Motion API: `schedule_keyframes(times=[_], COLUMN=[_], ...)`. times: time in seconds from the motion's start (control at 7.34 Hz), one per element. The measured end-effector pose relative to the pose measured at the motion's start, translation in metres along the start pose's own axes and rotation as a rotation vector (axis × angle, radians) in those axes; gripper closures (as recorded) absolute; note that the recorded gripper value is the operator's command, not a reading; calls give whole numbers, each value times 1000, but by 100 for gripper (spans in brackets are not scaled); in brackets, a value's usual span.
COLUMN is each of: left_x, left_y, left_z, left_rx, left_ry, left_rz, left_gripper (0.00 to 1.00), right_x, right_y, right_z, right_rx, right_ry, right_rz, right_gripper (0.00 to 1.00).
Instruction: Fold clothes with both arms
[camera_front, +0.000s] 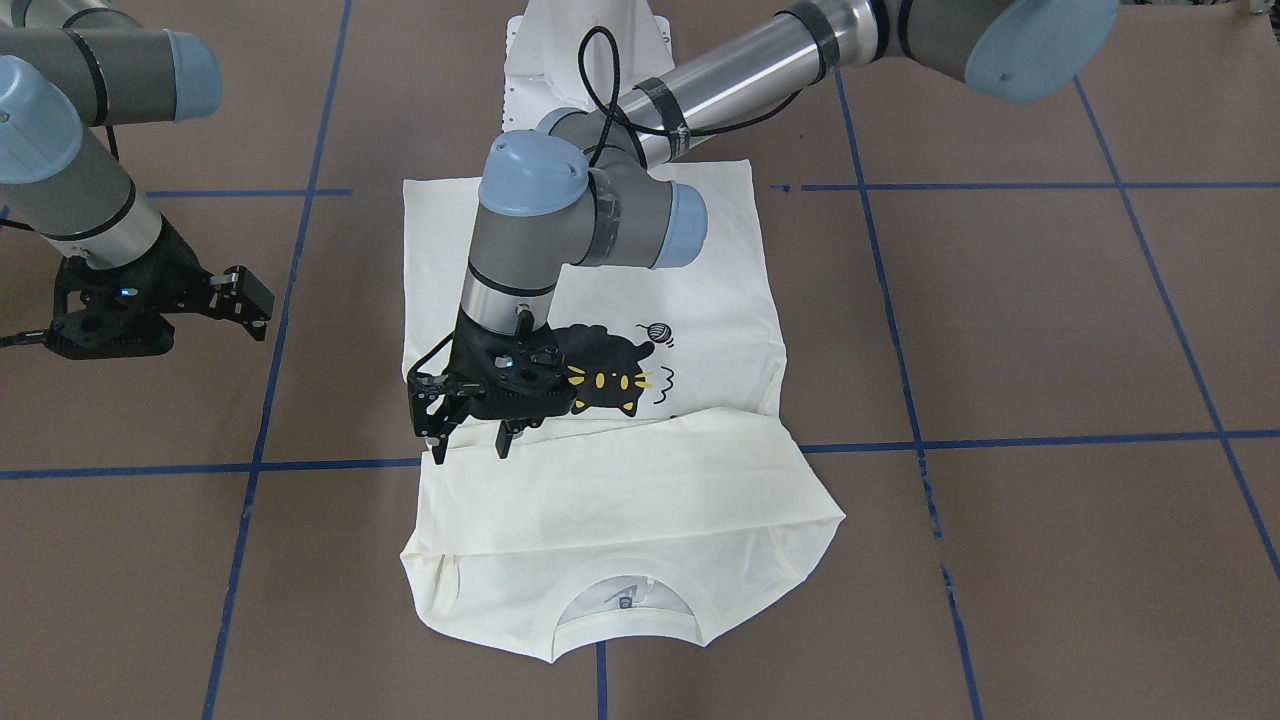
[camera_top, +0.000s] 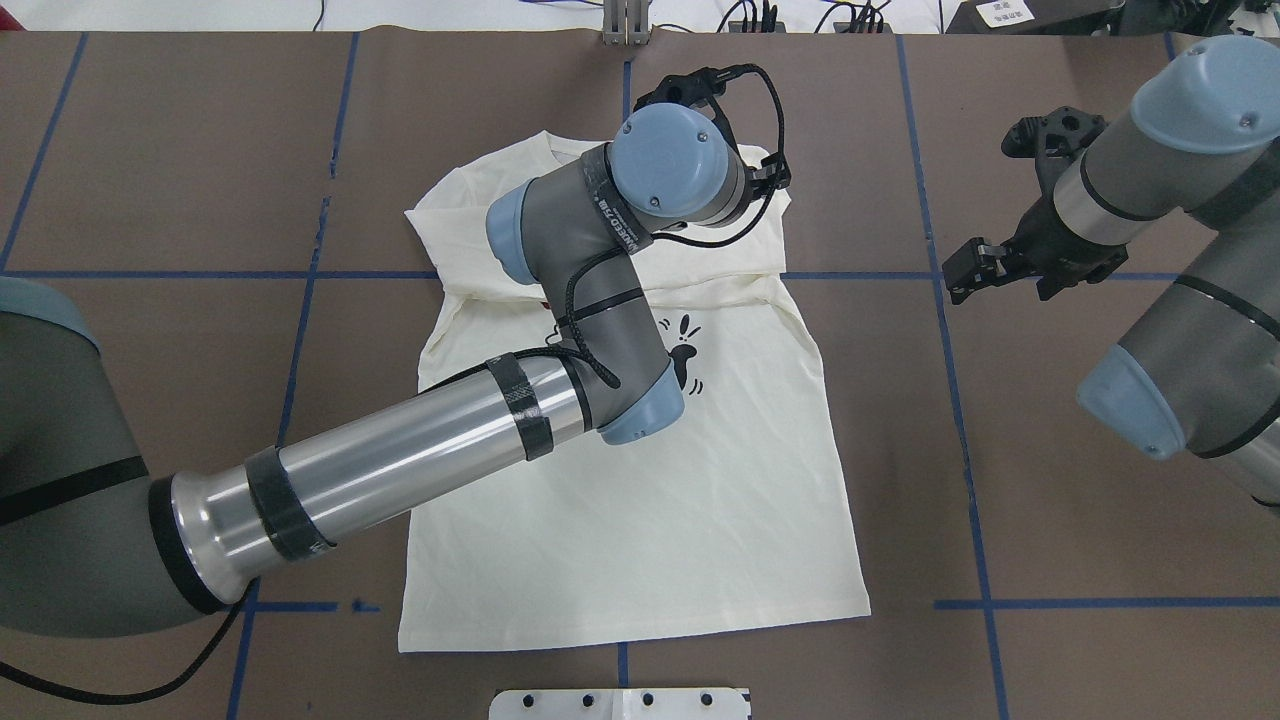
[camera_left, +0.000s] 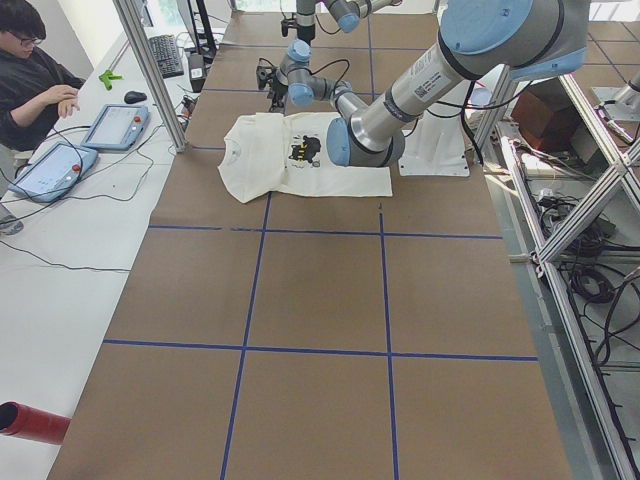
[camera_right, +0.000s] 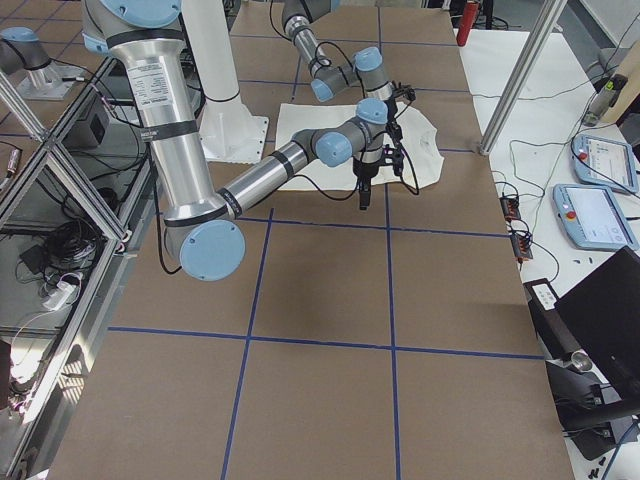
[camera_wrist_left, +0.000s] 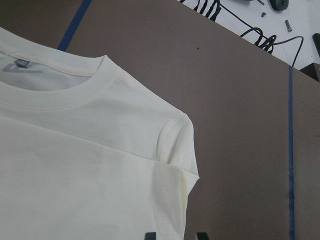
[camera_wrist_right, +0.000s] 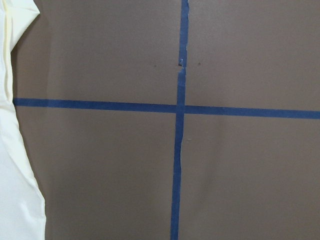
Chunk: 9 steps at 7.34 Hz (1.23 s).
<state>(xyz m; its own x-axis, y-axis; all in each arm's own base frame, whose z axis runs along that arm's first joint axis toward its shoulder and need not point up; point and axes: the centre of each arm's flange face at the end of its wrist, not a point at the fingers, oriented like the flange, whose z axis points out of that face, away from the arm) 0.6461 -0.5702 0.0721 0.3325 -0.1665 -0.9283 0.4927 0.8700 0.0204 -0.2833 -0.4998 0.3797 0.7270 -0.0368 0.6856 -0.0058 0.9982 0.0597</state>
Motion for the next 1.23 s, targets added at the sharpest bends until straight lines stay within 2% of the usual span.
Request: schedule_keyframes(times=[0.14,0.41,0.68,0.82,0.95,1.23], left_x=[-14,-59,-134,-175,-215,-276], left_y=[-7,-22,-17,-9,-1,10], left_z=[-5,-39,-89,-113,-138,-189], left_rx=[-11,-69,-117,-165,-201,-226], left_ry=[-11,-66,-136,-161,-170,-173], left_rz=[4,44,149,198,225,244], left_gripper=[0,0,0,0,0,0], right_x=[-2,-25,-76,-101,-124,-166], right_y=[0,13,51,72,95,150], right_z=[-1,7,37,46,48,59], right_rx=[8,19,48,55,61,64], right_ry=[-10,-48,-77,-85,-101,-118], right_rz=[-9,24,92,132,162,192], right_gripper=[0,0,0,0,0,0])
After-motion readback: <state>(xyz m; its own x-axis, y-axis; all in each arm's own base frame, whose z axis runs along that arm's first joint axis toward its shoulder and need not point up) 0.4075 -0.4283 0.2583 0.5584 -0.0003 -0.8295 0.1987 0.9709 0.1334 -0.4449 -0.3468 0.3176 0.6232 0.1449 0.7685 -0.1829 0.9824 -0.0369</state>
